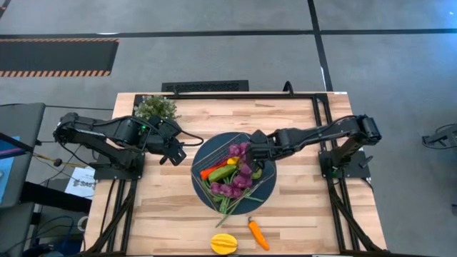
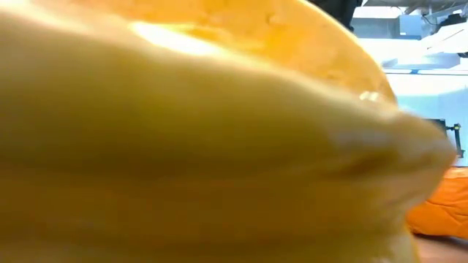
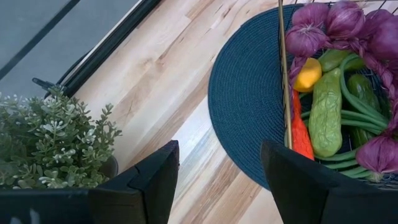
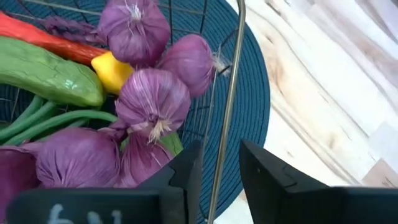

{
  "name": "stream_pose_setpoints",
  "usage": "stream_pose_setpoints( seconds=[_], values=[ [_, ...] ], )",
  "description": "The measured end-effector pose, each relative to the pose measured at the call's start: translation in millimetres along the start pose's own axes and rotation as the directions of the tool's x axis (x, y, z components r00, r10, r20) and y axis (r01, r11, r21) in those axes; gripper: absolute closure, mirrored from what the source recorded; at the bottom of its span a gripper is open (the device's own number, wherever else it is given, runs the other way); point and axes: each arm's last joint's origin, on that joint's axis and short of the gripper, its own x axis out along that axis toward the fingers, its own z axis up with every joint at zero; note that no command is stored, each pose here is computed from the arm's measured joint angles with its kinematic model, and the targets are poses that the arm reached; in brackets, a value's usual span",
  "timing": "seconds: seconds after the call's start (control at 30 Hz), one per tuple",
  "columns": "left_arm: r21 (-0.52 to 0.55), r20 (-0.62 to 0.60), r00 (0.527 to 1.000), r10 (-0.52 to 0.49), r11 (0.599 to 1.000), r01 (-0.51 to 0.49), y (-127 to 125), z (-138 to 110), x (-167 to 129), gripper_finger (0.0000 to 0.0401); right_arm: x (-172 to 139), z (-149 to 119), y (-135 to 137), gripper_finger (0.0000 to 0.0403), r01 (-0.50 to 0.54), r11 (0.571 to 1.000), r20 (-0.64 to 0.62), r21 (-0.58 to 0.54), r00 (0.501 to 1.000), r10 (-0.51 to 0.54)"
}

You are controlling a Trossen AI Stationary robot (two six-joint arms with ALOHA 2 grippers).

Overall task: Build produce basket
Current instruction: Adjust the gold wire basket

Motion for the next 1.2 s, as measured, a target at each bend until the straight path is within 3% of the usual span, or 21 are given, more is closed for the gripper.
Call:
stream_pose_setpoints(
  seconds=[0.23, 0.53, 0.9, 1.2],
  values=[
    [0.000, -0.001, 1.000, 0.000, 1.000, 0.000, 0.1, 0.0, 0.0, 0.0186, -2.4, -1.2, -2.2, 0.0243, 0.015, 1.000, -0.028, -0.016, 0.999, -0.015],
    [0.001, -0.002, 1.000, 0.000, 1.000, 0.000, 0.1, -0.1, 0.0, 0.0186, -19.5, -12.8, 2.2, 0.0194, -0.053, 0.998, -0.151, -0.016, 0.987, 0.050],
    [0.000, -0.001, 1.000, -0.001, 1.000, 0.001, 0.0, -0.1, 0.0, 0.0186, -80.8, -28.0, 11.3, 0.0191, -0.087, 0.996, -0.131, 0.023, 0.987, 0.089],
    [-0.001, -0.001, 1.000, -0.001, 1.000, 0.001, 0.0, 0.0, 0.0, 0.0186, -103.7, -74.3, 17.5, 0.0192, 0.019, 0.996, -0.189, 0.091, 0.982, -0.001]
  ],
)
